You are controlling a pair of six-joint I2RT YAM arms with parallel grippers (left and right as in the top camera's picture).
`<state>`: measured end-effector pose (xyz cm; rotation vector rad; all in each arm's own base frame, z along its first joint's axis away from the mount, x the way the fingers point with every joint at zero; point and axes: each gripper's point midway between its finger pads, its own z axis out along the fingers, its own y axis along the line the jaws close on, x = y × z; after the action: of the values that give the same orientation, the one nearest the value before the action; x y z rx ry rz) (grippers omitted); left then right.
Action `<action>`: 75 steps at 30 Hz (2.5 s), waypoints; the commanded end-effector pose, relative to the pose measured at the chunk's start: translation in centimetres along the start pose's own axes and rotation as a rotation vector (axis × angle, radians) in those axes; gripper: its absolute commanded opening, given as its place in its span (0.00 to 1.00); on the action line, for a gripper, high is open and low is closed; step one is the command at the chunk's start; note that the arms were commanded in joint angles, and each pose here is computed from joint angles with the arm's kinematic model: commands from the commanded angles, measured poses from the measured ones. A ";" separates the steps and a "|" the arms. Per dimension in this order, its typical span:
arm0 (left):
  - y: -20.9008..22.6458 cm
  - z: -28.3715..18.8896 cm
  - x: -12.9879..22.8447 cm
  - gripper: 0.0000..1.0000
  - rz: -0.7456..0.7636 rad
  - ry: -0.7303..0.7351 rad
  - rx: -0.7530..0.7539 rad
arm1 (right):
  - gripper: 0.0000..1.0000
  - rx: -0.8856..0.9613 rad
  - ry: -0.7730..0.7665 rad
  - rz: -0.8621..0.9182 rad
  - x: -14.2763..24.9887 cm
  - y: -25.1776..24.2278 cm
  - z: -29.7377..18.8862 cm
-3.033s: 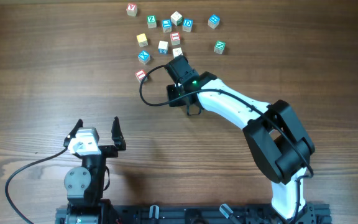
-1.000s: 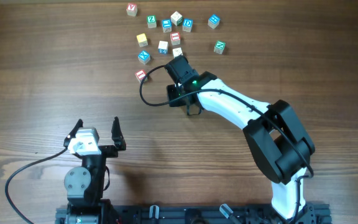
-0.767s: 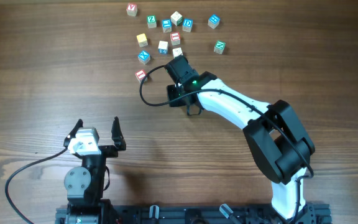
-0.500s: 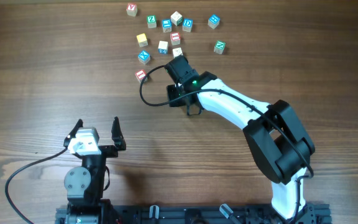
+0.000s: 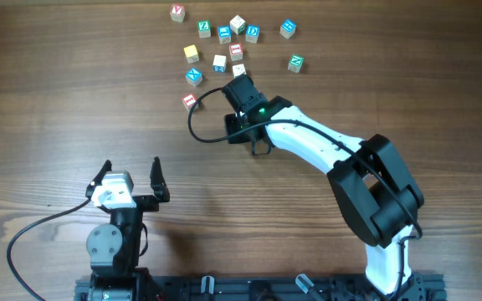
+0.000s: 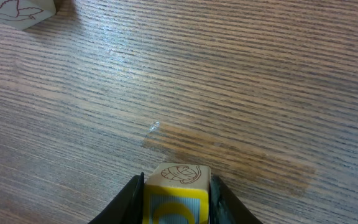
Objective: Form a circle
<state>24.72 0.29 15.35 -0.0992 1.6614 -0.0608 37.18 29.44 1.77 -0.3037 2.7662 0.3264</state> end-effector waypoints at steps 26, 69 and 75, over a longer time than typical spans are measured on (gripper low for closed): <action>0.2 0.0 0.1 1.00 0.016 0.001 -0.007 | 0.27 0.026 0.018 -0.001 0.7 -0.4 0.4; 0.2 0.0 0.1 1.00 0.016 0.001 -0.007 | 0.71 0.025 0.015 -0.001 0.7 -0.4 0.4; 0.2 0.0 0.1 1.00 0.016 0.001 -0.007 | 0.71 0.025 0.015 -0.001 0.7 -0.4 0.4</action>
<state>24.72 0.29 15.35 -0.0992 1.6614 -0.0608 36.97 29.28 1.66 -0.3042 2.7768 0.3190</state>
